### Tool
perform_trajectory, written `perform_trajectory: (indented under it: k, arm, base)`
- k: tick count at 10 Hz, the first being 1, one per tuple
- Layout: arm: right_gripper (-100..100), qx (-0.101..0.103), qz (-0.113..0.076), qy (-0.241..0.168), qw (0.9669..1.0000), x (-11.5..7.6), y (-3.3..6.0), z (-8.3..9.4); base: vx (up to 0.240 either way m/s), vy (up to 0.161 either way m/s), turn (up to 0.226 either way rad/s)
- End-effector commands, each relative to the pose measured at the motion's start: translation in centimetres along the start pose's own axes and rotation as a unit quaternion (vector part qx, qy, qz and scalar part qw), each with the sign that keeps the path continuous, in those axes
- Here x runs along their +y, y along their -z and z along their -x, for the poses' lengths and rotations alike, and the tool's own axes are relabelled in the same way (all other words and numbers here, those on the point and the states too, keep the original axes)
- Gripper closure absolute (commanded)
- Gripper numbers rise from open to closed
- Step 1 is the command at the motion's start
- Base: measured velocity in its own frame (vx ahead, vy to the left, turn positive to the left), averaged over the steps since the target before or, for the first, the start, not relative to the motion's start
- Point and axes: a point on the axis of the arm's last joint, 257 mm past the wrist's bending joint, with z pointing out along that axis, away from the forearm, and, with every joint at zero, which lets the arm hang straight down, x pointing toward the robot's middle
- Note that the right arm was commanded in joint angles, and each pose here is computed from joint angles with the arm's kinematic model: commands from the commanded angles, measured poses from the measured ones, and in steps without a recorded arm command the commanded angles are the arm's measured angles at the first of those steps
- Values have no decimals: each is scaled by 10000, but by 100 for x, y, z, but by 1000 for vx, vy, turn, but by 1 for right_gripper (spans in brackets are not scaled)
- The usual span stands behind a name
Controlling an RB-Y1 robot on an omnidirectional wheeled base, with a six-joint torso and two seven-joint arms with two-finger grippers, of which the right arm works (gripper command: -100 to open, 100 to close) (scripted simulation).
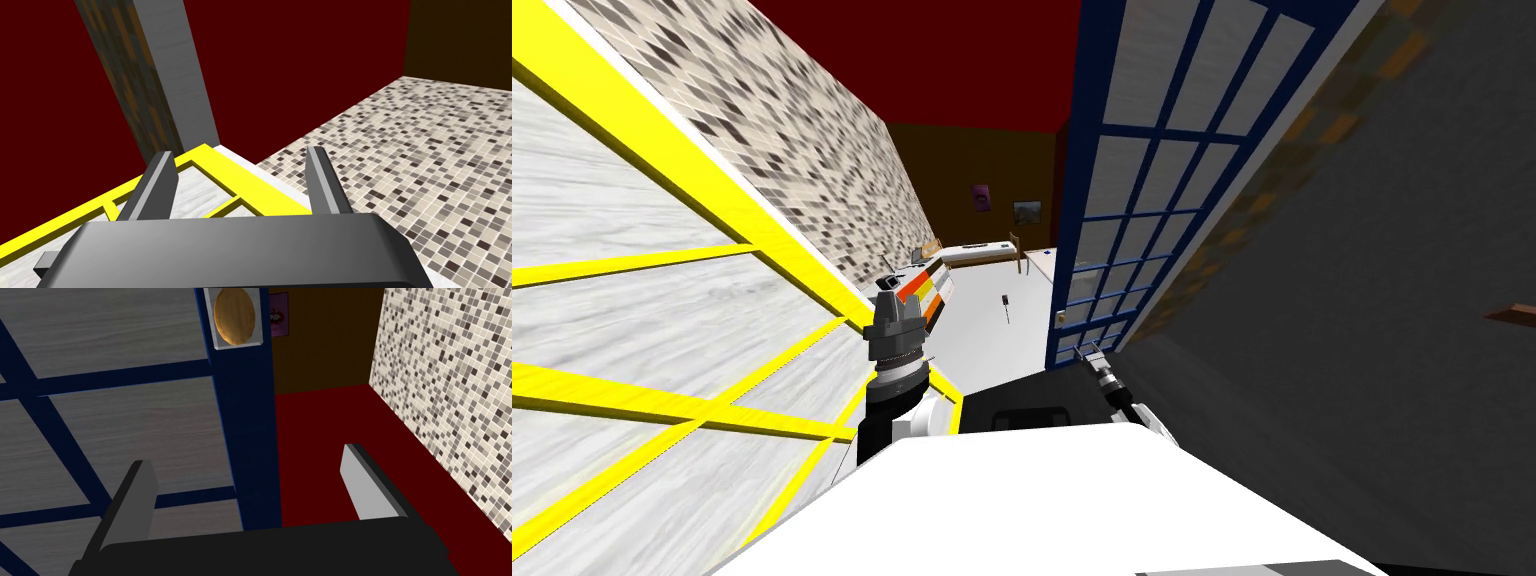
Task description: Pull the door open
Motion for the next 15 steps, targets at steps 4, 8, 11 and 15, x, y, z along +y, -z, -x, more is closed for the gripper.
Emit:
perform_trajectory:
  k: [4, 8, 11, 15]
  arm:
    - [-100, 174, 31, 270, 9995, -16, 68, -156]
    - [-100, 166, -197, 244, 9994, -255, 236, -150]
    - [-100, 164, -466, 249, 9985, -532, 447, -141]
    - [-100, 161, -635, 255, 9975, -702, 583, -121]
  base:
    - [108, 22, 1]
    - [108, 60, 117]
    - [212, 69, 181]
    - [153, 28, 96]
